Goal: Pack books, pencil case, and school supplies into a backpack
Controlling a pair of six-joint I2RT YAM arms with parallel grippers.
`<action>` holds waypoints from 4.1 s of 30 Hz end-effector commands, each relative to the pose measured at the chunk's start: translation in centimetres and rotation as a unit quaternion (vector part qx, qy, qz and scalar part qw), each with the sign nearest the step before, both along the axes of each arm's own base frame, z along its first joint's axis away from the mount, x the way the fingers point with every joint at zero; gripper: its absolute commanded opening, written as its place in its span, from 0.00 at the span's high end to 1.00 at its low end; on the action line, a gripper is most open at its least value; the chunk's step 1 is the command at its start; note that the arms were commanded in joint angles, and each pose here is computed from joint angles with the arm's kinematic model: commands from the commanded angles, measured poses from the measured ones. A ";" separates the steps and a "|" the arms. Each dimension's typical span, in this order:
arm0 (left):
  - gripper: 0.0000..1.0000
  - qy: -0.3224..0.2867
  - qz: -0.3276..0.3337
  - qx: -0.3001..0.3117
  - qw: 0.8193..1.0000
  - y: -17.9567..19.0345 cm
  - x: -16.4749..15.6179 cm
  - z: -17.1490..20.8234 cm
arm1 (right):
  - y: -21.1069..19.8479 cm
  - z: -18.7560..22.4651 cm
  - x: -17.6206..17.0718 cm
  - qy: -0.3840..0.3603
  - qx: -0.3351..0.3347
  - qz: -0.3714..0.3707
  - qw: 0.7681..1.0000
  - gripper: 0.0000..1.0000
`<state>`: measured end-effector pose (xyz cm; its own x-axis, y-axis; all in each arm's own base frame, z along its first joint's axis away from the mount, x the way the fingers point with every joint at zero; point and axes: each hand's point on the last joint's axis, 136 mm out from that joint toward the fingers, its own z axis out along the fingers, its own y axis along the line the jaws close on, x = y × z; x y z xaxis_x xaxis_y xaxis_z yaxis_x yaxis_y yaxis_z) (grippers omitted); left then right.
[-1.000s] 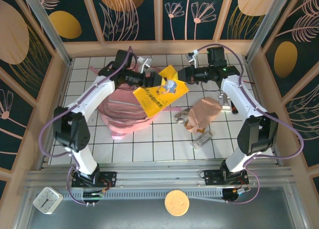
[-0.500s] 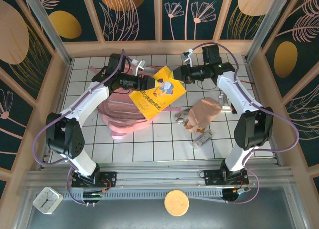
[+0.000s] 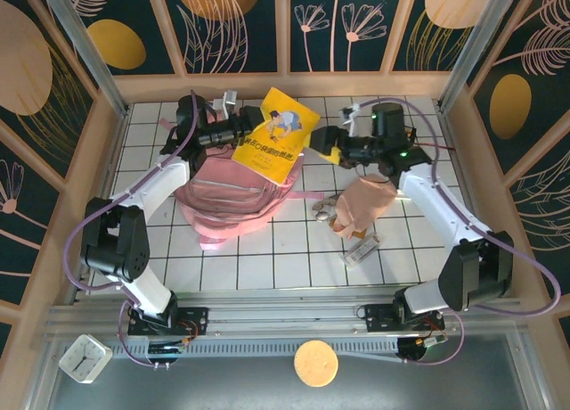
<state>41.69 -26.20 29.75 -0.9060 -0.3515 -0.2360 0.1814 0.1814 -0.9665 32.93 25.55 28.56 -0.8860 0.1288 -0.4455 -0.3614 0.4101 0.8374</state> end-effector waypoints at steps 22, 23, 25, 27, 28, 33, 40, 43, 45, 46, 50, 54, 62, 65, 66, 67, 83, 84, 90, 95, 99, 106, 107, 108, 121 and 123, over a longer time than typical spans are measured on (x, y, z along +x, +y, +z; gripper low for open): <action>1.00 -0.010 -0.043 -0.073 0.996 -0.4 -4.0 4.6 | 6.8 4.8 3.5 -0.065 0.119 0.032 0.990 0.35; 1.00 -0.008 -0.042 -0.068 0.997 -0.4 -3.8 4.3 | 6.8 5.1 3.2 -0.068 0.122 0.034 0.990 0.42; 1.00 -0.009 -0.042 -0.061 0.997 -0.5 -3.4 4.1 | 6.7 5.3 2.8 -0.070 0.124 0.032 0.989 0.57; 1.00 -0.009 -0.042 -0.055 0.998 -0.5 -3.0 4.0 | 6.5 5.2 2.6 -0.068 0.121 0.030 0.990 0.66; 1.00 -0.011 -0.039 -0.048 0.998 -0.4 -2.8 3.9 | 6.4 5.2 2.6 -0.066 0.118 0.027 0.990 0.68; 0.98 -0.016 -0.017 0.022 0.999 0.9 -1.7 2.5 | 5.9 5.1 2.7 -0.062 0.102 0.011 0.993 0.93; 0.15 -0.062 0.027 0.346 0.936 6.6 -3.2 -3.1 | 2.0 1.6 4.1 -0.006 -0.003 -0.066 0.998 1.00; 0.02 -0.078 -0.001 0.495 0.866 8.6 -6.2 -7.4 | -2.5 -0.9 4.7 0.035 -0.067 -0.136 0.988 1.00; 0.01 -0.086 -0.039 0.556 0.826 8.6 -8.1 -10.1 | -5.6 -2.3 4.7 0.057 -0.102 -0.180 0.977 1.00; 0.01 -0.094 -0.060 0.579 0.808 8.2 -8.9 -11.3 | -6.8 -2.8 4.6 0.065 -0.111 -0.194 0.973 1.00; 0.01 -0.129 -0.121 0.643 0.745 6.6 -11.0 -14.6 | -8.5 -3.8 3.9 0.084 -0.106 -0.210 0.968 1.00; 0.01 -0.147 -0.155 0.685 0.696 6.1 -11.4 -17.2 | -7.9 -4.1 3.2 0.091 -0.085 -0.204 0.971 1.00; 0.09 -0.129 -0.180 0.732 0.644 5.9 -9.9 -21.6 | -7.6 -3.5 2.7 0.080 -0.069 -0.196 0.975 1.00; 0.13 -0.126 -0.180 0.742 0.634 5.8 -9.2 -22.8 | -7.5 -3.2 2.6 0.077 -0.062 -0.193 0.976 1.00; 0.14 -0.124 -0.175 0.748 0.628 5.9 -8.8 -23.0 | -7.4 -3.1 2.5 0.076 -0.060 -0.191 0.977 1.00; 0.16 -0.124 -0.172 0.754 0.622 6.0 -8.5 -23.1 | -7.4 -3.1 2.5 0.075 -0.058 -0.191 0.977 1.00; 1.00 -0.101 -0.170 0.749 0.632 4.4 -7.2 -24.6 | -6.6 -4.0 2.7 0.082 -0.049 -0.172 0.980 1.00; 1.00 -0.098 -0.161 0.743 0.642 4.1 -6.9 -23.7 | -6.6 -4.0 2.7 0.082 -0.048 -0.171 0.981 1.00; 1.00 -0.098 -0.076 0.678 0.725 1.0 -4.0 -14.6 | -6.6 -3.9 1.8 0.084 -0.048 -0.171 0.980 1.00; 1.00 -0.103 -0.040 0.621 0.776 -1.1 -1.9 -7.7 | -6.5 -4.6 0.5 0.093 -0.043 -0.173 0.980 1.00; 1.00 -0.097 -0.020 0.575 0.812 -1.8 -1.4 -5.0 | -6.0 -5.6 -0.2 0.102 -0.044 -0.178 0.978 1.00; 0.28 -0.081 -0.119 0.672 0.727 0.6 -6.4 -14.4 | -7.7 -6.8 -0.8 0.111 -0.070 -0.206 0.970 1.00; 0.24 -0.077 -0.135 0.677 0.719 0.9 -7.5 -15.6 | -8.2 -6.9 -0.8 0.112 -0.076 -0.213 0.968 1.00; 0.24 -0.075 -0.145 0.678 0.717 0.9 -8.3 -16.4 | -8.7 -6.9 -0.9 0.112 -0.083 -0.218 0.966 1.00; 0.23 -0.089 -0.202 0.663 0.715 -0.2 -10.3 -20.3 | -10.0 -7.2 -1.1 0.125 -0.084 -0.236 0.960 1.00; 0.25 -0.090 -0.210 0.670 0.706 -0.2 -10.0 -21.0 | -10.1 -7.1 -1.1 0.124 -0.084 -0.239 0.959 1.00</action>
